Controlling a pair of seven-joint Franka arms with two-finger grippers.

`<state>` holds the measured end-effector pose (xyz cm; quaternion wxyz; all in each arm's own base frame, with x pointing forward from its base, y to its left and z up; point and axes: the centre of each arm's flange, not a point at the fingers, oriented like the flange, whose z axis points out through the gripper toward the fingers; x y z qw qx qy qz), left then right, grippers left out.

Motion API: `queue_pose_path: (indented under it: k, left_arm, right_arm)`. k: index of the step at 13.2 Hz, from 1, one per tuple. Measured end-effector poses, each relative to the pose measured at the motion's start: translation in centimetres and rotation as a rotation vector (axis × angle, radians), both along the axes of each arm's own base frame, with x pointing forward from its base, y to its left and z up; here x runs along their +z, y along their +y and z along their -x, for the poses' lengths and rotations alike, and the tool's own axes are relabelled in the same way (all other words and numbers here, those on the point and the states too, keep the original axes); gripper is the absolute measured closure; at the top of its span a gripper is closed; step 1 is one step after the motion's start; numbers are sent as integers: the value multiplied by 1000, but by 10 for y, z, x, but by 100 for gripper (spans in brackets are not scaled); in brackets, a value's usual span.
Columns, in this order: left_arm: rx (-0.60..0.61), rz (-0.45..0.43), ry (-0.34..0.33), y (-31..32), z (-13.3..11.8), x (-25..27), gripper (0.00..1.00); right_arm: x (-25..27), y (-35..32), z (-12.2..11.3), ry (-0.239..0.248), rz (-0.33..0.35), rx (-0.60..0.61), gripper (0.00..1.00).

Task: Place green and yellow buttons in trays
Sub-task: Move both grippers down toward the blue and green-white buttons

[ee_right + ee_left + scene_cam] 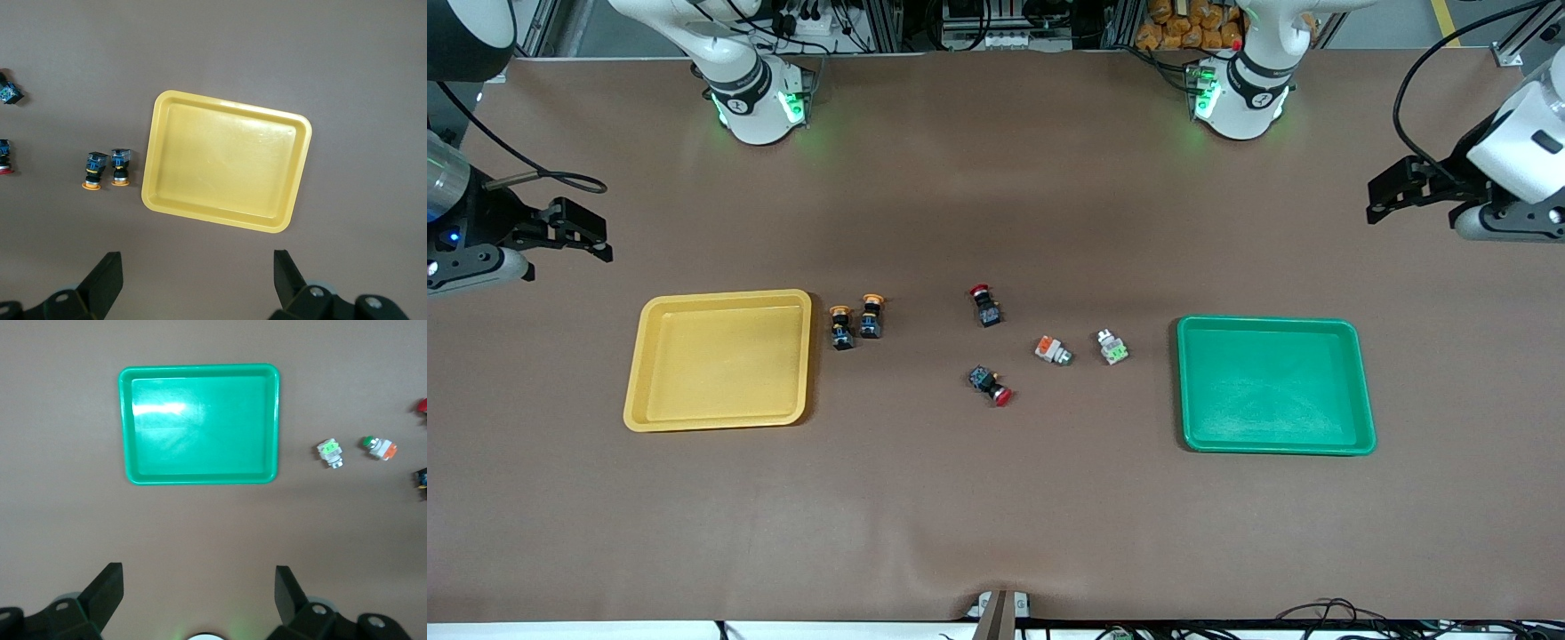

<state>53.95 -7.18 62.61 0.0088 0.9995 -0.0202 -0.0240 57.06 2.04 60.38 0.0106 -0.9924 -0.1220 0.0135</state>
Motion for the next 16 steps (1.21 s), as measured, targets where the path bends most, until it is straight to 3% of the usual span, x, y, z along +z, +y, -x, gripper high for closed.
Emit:
queue_pose_path:
  k: [5,10,16]
  left_arm:
    - [64,-1,92,-88,-3,-45,0]
    - [101,-10,188,-162,-18,-129,0]
    - [199,3,230,-191,-40,-241,0]
  right_arm:
    - [-1,0,-1,-3,0,-1,0]
    - [-5,7,0,6,-6,-26,0]
    - [-37,160,24,42,6,-148,0]
